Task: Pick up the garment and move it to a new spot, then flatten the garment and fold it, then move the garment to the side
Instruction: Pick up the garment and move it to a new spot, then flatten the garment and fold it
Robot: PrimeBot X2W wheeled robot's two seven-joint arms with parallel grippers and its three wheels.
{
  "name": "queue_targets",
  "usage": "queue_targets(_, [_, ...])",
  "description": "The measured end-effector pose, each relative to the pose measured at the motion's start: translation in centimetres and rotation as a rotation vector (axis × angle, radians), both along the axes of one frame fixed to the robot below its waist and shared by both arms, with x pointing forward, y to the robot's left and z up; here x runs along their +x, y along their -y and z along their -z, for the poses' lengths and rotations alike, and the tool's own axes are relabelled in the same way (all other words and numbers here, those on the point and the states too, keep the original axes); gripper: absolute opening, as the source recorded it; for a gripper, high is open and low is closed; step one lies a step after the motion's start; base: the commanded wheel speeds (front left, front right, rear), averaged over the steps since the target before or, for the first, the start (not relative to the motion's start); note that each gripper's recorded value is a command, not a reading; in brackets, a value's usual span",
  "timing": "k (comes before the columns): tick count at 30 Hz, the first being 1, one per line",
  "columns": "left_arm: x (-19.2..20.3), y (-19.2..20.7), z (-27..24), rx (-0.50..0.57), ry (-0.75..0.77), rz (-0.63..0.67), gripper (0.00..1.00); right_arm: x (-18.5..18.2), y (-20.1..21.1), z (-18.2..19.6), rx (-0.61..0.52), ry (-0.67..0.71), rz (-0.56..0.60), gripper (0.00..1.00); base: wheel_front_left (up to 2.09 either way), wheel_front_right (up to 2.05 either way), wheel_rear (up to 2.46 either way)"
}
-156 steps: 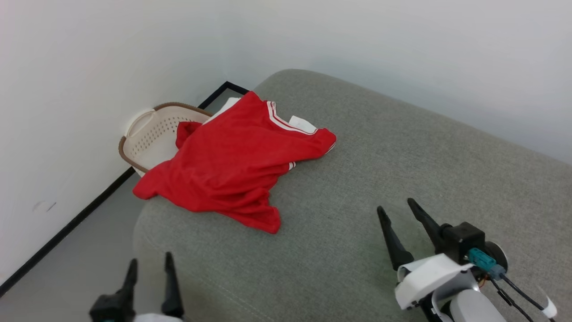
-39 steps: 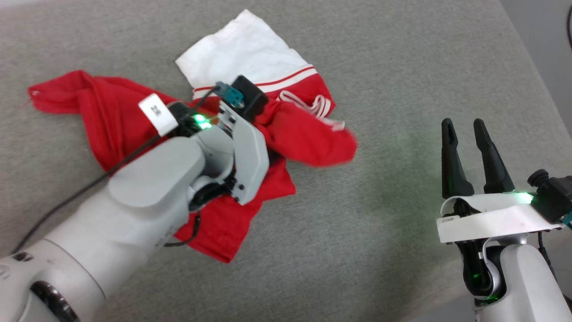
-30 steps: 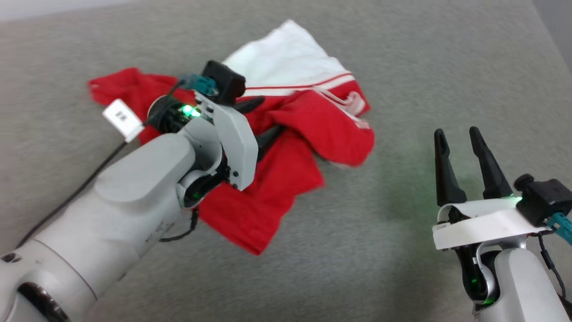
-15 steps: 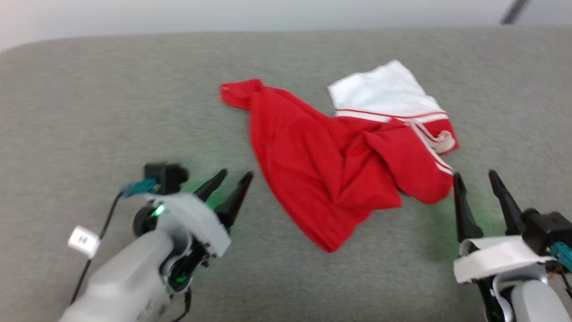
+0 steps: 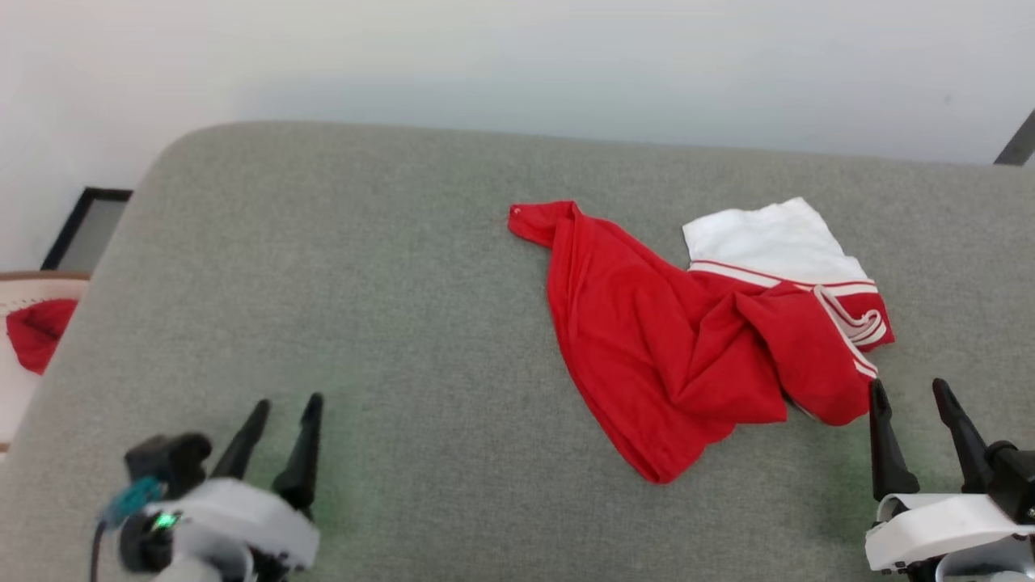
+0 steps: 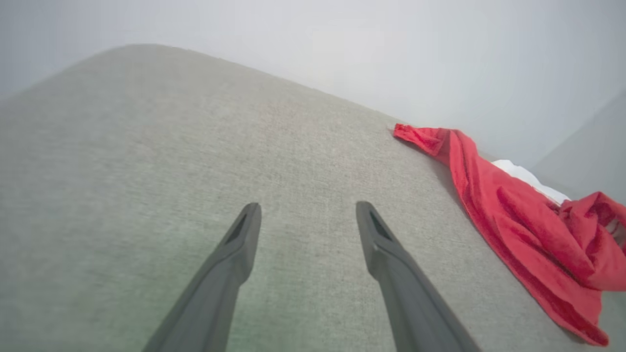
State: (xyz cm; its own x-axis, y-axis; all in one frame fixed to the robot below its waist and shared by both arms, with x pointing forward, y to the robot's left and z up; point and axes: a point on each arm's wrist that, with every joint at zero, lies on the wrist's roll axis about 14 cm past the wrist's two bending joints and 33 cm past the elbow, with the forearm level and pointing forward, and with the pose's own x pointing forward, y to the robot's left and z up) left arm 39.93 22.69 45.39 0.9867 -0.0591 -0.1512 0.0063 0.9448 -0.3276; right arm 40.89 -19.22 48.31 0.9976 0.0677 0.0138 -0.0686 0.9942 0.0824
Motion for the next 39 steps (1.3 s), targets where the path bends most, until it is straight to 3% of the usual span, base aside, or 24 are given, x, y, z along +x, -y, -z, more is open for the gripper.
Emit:
queue_targets(7, [-2.4, -1.4, -3.1, 0.209, 0.126, -0.051, 1.00, -0.7, 1.2, -2.3, 0.006, 0.064, 0.037, 1.00, 0.00, 0.00, 0.00])
queue_targets(11, [-3.0, -1.0, -4.5, 0.246, 0.184, -0.062, 1.00, -1.2, 2.1, -3.2, 0.009, 0.092, 0.061, 1.00, 0.00, 0.00, 0.00])
queue_targets(31, [-3.5, 0.4, -2.7, 0.185, 0.158, -0.077, 1.00, -1.4, 1.8, -2.1, 0.011, 0.057, 0.047, 1.00, 0.00, 0.00, 0.00])
queue_targets(39, [-3.3, 1.5, -1.9, 0.131, 0.141, -0.086, 1.00, 2.9, -1.5, -3.0, -0.082, -0.050, -0.136, 1.00, 0.00, 0.00, 0.00])
